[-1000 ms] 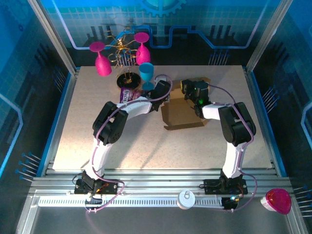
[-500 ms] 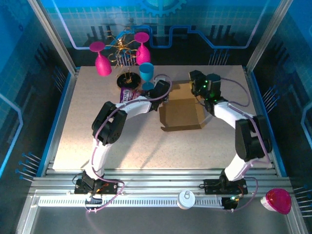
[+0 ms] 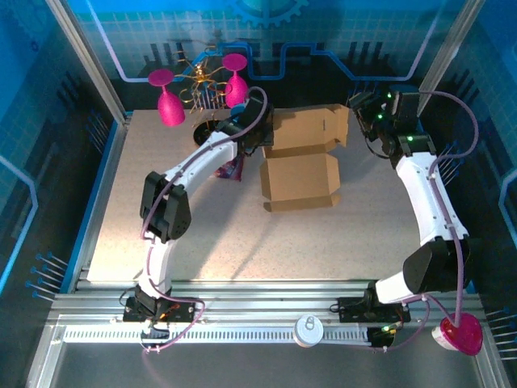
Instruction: Fold the paper box
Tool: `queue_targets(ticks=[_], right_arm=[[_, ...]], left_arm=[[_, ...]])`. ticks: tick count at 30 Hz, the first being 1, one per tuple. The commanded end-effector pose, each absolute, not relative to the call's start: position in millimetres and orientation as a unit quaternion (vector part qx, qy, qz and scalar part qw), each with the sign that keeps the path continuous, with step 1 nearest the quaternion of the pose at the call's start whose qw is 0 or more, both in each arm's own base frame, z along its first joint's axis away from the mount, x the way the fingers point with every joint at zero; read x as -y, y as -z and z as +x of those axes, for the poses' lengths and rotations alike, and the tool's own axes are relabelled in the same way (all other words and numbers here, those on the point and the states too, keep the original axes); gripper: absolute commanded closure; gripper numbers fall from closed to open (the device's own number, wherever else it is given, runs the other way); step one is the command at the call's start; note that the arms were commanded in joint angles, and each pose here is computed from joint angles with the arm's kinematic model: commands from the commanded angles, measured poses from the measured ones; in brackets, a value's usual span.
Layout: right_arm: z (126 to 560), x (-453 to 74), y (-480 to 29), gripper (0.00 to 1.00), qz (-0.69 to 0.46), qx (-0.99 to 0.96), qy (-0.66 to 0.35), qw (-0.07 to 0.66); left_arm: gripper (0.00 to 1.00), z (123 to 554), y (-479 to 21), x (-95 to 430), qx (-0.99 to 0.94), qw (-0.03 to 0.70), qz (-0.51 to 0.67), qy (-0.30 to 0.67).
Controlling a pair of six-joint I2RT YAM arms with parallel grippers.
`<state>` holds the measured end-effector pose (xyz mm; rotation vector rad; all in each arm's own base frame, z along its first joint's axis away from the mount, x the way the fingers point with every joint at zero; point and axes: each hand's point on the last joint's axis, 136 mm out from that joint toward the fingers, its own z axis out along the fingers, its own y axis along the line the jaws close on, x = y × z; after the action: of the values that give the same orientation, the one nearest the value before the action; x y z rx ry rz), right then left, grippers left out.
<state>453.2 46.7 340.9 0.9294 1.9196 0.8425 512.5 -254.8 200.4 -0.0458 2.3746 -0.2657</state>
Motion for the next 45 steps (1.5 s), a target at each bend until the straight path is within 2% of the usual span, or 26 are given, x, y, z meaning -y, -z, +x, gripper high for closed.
queue_targets(ticks=[1, 4, 17, 39, 45], right_arm=[[446, -63, -323, 0.51, 0.347, -0.81, -0.314, 0.353], [454, -77, -339, 0.51, 0.319, -0.818, -0.313, 0.361], [471, -112, -305, 0.52, 0.299, -0.858, -0.293, 0.299], [461, -129, -265, 0.52, 0.334, -0.859, -0.318, 0.223], [463, -139, -263, 0.59, 0.35, -0.844, -0.349, 0.209]], left_arm=[[1.0, 473, -212, 248, -0.948, 0.301, -0.008, 0.105], [1.0, 461, -218, 244, -0.952, 0.288, -0.012, 0.1], [1.0, 435, -227, 248, -0.963, 0.253, -0.013, 0.089], [1.0, 435, -229, 250, -0.963, 0.254, -0.007, 0.091], [1.0, 434, -229, 252, -0.963, 0.254, -0.003, 0.092]])
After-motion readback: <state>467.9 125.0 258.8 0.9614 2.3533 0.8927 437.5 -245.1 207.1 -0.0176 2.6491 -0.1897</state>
